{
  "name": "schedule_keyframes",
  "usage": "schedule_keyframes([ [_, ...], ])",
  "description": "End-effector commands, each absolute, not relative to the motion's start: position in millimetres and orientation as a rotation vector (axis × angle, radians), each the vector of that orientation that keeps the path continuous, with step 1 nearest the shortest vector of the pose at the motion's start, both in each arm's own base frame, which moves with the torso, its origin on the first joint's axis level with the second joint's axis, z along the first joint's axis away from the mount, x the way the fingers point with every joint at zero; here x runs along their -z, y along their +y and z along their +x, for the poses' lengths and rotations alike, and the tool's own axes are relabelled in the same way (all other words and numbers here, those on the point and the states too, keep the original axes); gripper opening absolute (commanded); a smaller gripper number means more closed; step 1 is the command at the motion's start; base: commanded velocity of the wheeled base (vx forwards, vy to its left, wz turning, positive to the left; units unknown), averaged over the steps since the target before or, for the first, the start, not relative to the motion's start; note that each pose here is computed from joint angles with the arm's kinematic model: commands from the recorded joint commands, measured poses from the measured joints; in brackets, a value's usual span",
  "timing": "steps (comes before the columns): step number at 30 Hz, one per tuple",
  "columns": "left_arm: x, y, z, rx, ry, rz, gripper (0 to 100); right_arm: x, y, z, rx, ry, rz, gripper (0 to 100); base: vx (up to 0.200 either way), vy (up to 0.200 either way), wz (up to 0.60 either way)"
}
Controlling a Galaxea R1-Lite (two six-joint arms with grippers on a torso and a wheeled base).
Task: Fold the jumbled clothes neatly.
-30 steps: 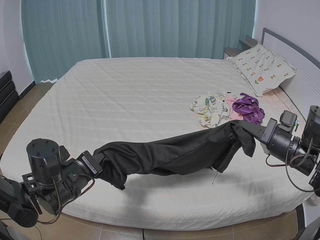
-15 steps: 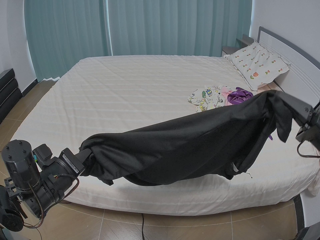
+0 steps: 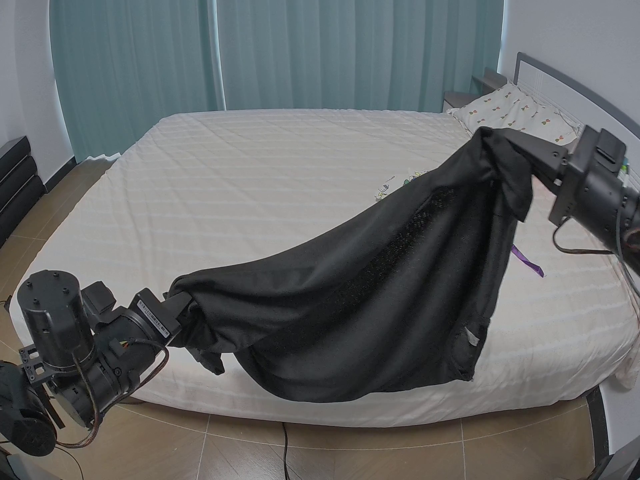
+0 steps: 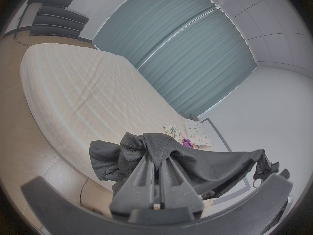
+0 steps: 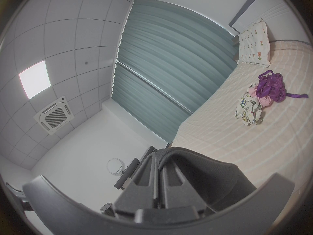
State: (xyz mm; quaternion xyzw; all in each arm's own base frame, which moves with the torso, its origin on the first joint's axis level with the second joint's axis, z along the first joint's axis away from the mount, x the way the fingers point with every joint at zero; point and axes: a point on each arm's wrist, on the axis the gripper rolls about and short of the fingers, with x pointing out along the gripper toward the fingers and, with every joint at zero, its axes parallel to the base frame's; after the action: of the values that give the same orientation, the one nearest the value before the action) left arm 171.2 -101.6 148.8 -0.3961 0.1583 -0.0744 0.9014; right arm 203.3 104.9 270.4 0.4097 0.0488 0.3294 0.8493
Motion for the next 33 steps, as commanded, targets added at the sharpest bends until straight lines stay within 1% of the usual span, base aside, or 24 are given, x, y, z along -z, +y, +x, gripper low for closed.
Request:
schedule_keyframes([
  [1,-126.1,-109.7,201.5,0.082,0.409,-0.796,0,-224.5,135.2,286.9,-0.602,0.186,0.855,0,0.2,0.0,0.0],
  [8,-131.5,-103.3,228.6,0.067,0.384,-0.83,0,-207.1,146.7,328.6,-0.551,0.168,0.862,0,0.2,0.0,0.0],
  [13,-129.7,-94.8,250.6,0.044,0.379,-0.849,0,-200.6,148.8,342.4,-0.533,0.168,0.859,0,0.2,0.0,0.0],
  [17,-118.9,-88.0,273.8,0.02,0.404,-0.857,0,-194.8,150.9,354.8,-0.526,0.168,0.852,0,0.2,0.0,0.0],
  [22,-105.2,-89.1,292.5,0.0,0.437,-0.851,0,-184.9,150.0,368.5,-0.505,0.175,0.851,0,0.2,0.0,0.0],
  [24,-88.2,-93.8,305.3,-0.016,0.481,-0.838,0,-174.5,150.6,378.4,-0.49,0.188,0.85,0,0.2,0.0,0.0],
  [28,-57.2,-100.7,325.9,-0.048,0.539,-0.814,0,-155.6,152.2,391.6,-0.466,0.217,0.845,0,0.0,0.0,0.0],
  [31,-52.3,-101.1,330.5,-0.055,0.545,-0.813,0,-152.2,153.1,394.0,-0.463,0.22,0.845,0,0.0,0.0,0.0],
  [32,-40.3,-99.8,343.0,-0.074,0.55,-0.816,0,-138.3,155.8,401.6,-0.445,0.242,0.843,0,0.0,0.0,0.0],
  [33,-37.9,-99.0,346.0,-0.078,0.55,-0.819,0,-133.9,156.7,404.0,-0.442,0.25,0.842,0,0.0,0.0,0.0],
])
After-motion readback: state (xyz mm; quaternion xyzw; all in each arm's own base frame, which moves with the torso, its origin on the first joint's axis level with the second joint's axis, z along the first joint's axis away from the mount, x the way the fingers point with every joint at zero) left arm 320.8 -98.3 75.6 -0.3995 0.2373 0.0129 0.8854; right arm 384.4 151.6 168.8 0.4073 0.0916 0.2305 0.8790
